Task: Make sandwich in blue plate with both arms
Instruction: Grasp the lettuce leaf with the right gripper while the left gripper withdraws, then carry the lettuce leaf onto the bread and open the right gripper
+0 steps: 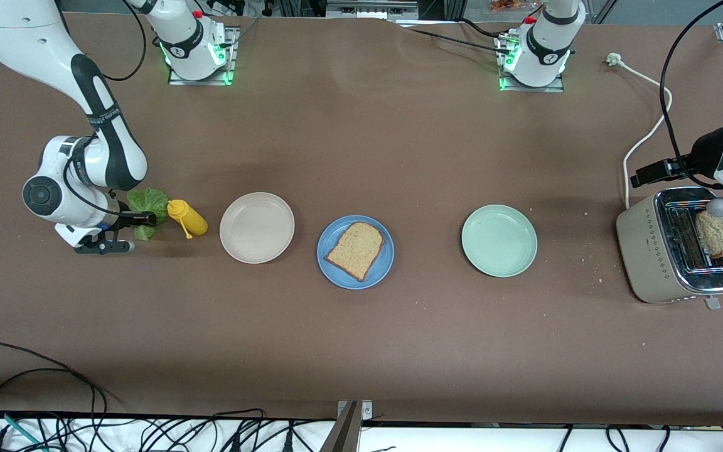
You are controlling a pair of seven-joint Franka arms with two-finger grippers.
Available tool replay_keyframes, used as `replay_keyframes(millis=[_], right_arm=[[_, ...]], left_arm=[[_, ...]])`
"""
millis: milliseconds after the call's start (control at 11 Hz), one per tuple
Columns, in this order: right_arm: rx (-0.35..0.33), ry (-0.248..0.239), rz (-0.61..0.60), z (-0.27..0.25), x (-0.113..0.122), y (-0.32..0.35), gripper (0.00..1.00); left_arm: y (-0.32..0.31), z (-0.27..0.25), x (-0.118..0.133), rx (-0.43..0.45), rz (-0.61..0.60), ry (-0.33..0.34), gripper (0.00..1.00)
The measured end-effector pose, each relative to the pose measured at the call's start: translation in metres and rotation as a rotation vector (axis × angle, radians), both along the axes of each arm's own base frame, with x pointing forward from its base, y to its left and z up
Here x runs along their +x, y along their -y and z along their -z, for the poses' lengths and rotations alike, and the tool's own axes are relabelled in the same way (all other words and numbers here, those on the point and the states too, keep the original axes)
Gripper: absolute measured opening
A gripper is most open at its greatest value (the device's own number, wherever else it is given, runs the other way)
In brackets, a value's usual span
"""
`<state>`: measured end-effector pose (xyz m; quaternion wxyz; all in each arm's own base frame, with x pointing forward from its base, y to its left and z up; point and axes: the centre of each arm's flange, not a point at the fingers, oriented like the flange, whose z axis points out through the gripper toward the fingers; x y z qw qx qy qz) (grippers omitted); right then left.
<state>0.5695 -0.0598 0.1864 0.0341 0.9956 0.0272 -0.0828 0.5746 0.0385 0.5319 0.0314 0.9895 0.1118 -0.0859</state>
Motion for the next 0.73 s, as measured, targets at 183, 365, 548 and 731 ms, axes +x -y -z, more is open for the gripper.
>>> replay_keyframes(millis=[183,365,548,731], right_arm=[[0.000,0.003,0.000,-0.001,0.001,0.000,0.33],[-0.002,0.018,-0.001,-0.008,0.008,0.001,0.12],[-0.002,-0.002,-0.002,-0.026,0.021,0.001,0.11],[-0.001,-0.054,0.004,-0.059,0.037,0.001,0.11]], left_arm=[[0.002,0.001,0.000,-0.001,0.004,-0.003,1.00],[0.005,0.004,0.000,-0.003,0.010,-0.008,1.00],[0.005,0.004,0.000,-0.003,0.011,-0.008,1.00],[0.005,0.004,0.000,-0.003,0.011,-0.009,1.00]])
